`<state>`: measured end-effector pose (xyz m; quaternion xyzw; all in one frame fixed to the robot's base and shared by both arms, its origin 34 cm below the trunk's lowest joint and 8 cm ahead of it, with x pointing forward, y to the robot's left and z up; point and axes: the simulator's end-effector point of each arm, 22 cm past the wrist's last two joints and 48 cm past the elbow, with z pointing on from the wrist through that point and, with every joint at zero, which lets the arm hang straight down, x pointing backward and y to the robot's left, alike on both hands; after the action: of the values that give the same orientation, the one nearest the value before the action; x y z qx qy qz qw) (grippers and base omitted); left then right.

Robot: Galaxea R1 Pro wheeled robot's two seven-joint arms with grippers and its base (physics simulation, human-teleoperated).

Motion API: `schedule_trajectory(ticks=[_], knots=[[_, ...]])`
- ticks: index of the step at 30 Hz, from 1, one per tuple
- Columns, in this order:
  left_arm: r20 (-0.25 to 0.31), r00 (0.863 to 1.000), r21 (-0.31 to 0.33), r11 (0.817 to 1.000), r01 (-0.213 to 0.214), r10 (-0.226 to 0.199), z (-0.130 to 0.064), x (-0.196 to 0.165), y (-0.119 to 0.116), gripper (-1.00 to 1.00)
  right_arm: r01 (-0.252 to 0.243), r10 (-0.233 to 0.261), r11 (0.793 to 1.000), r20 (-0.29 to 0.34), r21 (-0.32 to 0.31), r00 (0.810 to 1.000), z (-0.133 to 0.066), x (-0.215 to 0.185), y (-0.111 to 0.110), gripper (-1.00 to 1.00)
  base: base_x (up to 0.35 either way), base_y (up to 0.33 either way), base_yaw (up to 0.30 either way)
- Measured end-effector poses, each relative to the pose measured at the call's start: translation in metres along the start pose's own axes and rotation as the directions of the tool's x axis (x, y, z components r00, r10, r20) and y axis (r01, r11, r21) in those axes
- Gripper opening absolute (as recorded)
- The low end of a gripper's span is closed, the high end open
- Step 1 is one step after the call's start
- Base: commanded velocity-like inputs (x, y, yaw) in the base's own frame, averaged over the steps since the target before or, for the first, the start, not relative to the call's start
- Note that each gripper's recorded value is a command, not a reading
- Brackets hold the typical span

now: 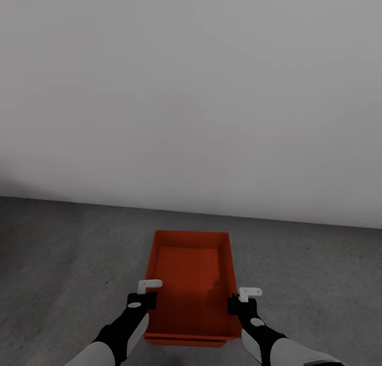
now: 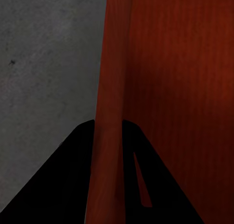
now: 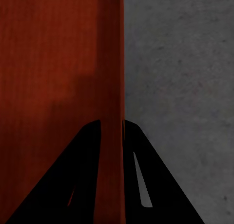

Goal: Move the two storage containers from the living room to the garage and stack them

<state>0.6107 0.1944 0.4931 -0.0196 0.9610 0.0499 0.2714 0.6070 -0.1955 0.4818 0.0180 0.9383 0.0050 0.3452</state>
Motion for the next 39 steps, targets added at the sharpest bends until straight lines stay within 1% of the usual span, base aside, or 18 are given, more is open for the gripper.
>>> schedule_trajectory(ticks=[10,39], knots=[[0.001,1.000,0.000,1.000,-0.001,0.001,0.015,0.010,-0.001,-1.00,-0.001,0.001,1.000,0.001,0.000,1.000,0.013,0.013,0.000,-1.00,0.000,0.000,0.000],[0.003,1.000,0.000,1.000,-0.001,0.001,0.015,0.009,-0.002,-1.00,-0.001,0.001,1.000,0.003,0.000,1.000,0.013,0.012,0.000,-1.00,0.000,0.000,0.000]])
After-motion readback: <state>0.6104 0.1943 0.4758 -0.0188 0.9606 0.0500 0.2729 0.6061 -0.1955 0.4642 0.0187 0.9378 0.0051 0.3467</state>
